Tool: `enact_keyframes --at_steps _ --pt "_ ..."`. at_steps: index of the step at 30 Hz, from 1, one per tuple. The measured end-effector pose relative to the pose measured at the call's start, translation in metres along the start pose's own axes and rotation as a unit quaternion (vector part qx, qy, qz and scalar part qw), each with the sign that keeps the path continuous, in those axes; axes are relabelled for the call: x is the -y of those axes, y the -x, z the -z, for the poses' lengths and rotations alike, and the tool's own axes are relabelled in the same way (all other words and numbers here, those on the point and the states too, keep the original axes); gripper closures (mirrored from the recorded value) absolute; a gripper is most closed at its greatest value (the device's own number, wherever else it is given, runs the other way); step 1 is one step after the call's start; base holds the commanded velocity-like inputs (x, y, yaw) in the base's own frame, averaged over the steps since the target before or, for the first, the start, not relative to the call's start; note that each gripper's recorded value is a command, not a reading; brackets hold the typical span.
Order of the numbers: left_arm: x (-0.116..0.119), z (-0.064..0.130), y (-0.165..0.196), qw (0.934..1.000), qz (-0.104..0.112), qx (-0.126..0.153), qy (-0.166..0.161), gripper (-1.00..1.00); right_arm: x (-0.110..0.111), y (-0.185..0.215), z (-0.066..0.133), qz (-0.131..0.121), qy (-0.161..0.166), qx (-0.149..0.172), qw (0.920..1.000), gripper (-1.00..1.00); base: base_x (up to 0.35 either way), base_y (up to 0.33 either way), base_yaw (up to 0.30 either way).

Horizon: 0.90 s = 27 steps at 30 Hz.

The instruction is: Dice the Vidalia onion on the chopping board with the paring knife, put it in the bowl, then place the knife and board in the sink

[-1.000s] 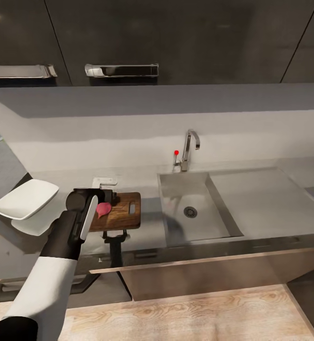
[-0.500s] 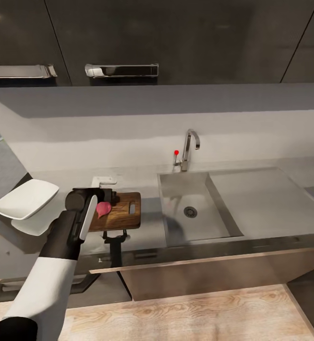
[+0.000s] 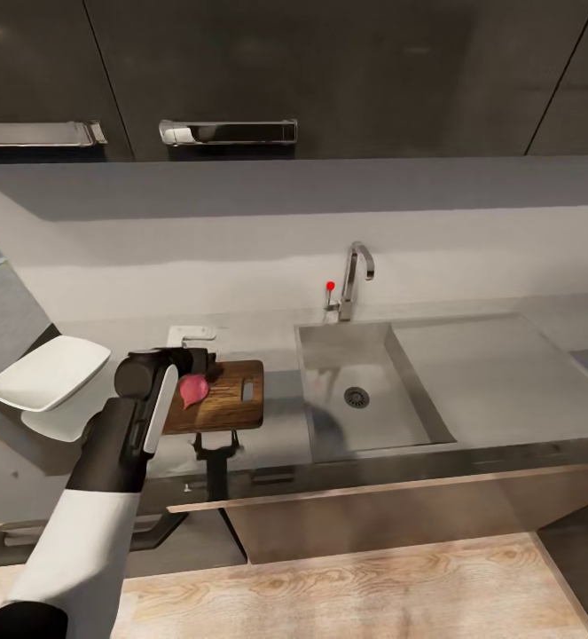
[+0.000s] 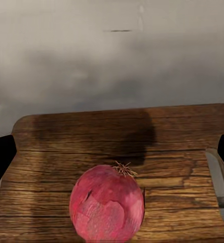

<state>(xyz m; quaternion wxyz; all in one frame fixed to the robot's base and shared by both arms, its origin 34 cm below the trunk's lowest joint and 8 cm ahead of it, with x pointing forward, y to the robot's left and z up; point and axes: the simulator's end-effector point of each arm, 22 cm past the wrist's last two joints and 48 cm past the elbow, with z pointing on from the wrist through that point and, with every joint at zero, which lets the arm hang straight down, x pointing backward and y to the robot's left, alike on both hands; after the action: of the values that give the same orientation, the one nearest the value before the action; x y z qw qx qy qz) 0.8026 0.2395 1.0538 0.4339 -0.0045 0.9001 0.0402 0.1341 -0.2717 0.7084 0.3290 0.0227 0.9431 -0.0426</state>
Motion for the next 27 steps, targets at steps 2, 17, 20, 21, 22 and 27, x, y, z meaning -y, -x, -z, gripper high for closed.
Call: enact_keyframes --at_steps 2,17,20,21,22,27 --pt "-0.0001 -0.0001 -0.001 1.0 0.0 -0.001 0.0 -1.0 0.0 -0.0001 -0.0001 0.0 0.0 0.0 1.0 -1.0 0.0 0.0 0.0" --pt "0.0 -0.002 -0.0065 1.0 -0.001 -0.006 0.0 -1.0 0.0003 -0.0004 -0.0003 0.0 -0.001 -0.001 1.0 -1.0 -0.227 0.0 0.0" --pt "-0.0001 -0.0009 -0.0056 1.0 -0.001 -0.005 0.0 -1.0 0.0003 0.0005 -0.0008 0.0 -0.001 0.001 1.0 -1.0 -0.303 0.0 0.0" --pt "-0.0001 -0.0003 -0.0049 1.0 -0.001 -0.005 0.0 -1.0 0.0003 0.0009 -0.001 -0.001 -0.001 0.001 1.0 -1.0 -0.325 0.0 0.0" --pt "-0.0002 0.0003 -0.0043 1.0 -0.001 -0.004 0.0 -1.0 0.0003 0.0013 -0.0012 -0.001 -0.001 0.002 1.0 -1.0 -0.33 0.0 0.0" --pt "-0.0008 0.0047 0.001 1.0 0.0 0.002 0.001 -1.0 0.0002 0.003 -0.0025 -0.001 -0.001 0.006 1.0 -1.0 -0.336 0.0 0.0"
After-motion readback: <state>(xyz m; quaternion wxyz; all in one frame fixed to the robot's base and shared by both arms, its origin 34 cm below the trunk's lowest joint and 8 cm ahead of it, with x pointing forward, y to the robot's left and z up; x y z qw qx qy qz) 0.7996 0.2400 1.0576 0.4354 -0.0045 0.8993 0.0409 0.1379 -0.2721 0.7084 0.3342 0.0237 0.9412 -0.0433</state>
